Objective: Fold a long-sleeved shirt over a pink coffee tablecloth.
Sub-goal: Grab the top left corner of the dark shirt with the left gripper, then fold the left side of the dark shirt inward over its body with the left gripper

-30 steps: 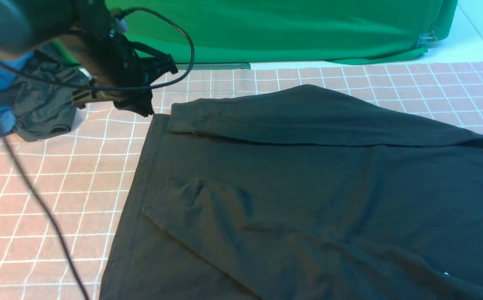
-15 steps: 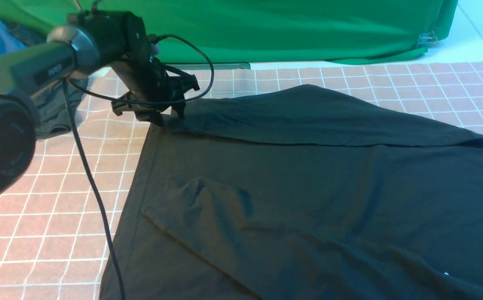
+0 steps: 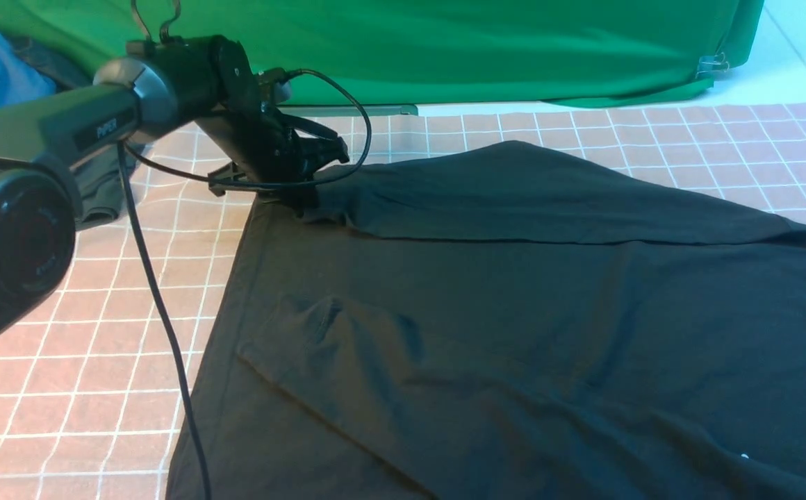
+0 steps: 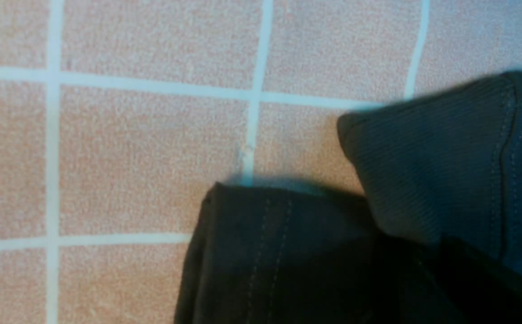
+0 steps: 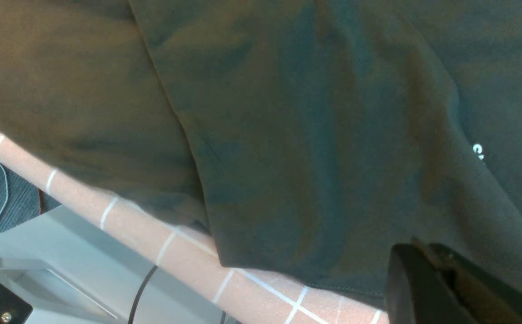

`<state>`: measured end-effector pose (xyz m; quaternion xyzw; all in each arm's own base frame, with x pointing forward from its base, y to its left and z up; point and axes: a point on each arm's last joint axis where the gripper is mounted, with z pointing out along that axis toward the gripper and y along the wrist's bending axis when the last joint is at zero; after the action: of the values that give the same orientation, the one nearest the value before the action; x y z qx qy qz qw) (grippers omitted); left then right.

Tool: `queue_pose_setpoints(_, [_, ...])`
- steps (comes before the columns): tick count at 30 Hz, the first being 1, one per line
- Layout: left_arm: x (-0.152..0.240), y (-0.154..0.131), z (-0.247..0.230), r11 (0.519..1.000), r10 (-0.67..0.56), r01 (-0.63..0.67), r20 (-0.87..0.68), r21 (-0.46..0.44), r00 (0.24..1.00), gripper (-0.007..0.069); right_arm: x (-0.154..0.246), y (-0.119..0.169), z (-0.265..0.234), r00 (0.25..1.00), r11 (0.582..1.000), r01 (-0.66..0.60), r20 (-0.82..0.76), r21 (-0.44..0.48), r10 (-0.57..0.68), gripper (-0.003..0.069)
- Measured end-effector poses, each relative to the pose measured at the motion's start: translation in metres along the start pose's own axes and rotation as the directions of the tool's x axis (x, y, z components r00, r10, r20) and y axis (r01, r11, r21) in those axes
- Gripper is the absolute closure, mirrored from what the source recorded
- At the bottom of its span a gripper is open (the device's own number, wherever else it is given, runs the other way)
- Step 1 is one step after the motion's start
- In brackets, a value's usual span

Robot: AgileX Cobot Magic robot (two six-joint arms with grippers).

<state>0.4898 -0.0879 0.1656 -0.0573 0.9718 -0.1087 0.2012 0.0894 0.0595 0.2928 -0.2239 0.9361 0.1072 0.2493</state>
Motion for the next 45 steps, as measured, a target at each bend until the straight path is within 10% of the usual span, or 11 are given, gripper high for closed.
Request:
queue_pose_setpoints(22, [0.012,-0.016,-0.16,0.996,0.073,-0.076,-0.082,-0.04,0.994,0.0577,-0.004,0.0,0.0,0.999,1.0,0.01,0.042,-0.002,-0.01,0.0623])
queue_pose_setpoints(45, [0.103,0.012,-0.144,0.989,-0.077,0.029,-0.326,-0.148,0.942,0.0577,-0.012,0.001,-0.001,0.992,1.0,0.013,0.129,-0.006,-0.012,0.0623])
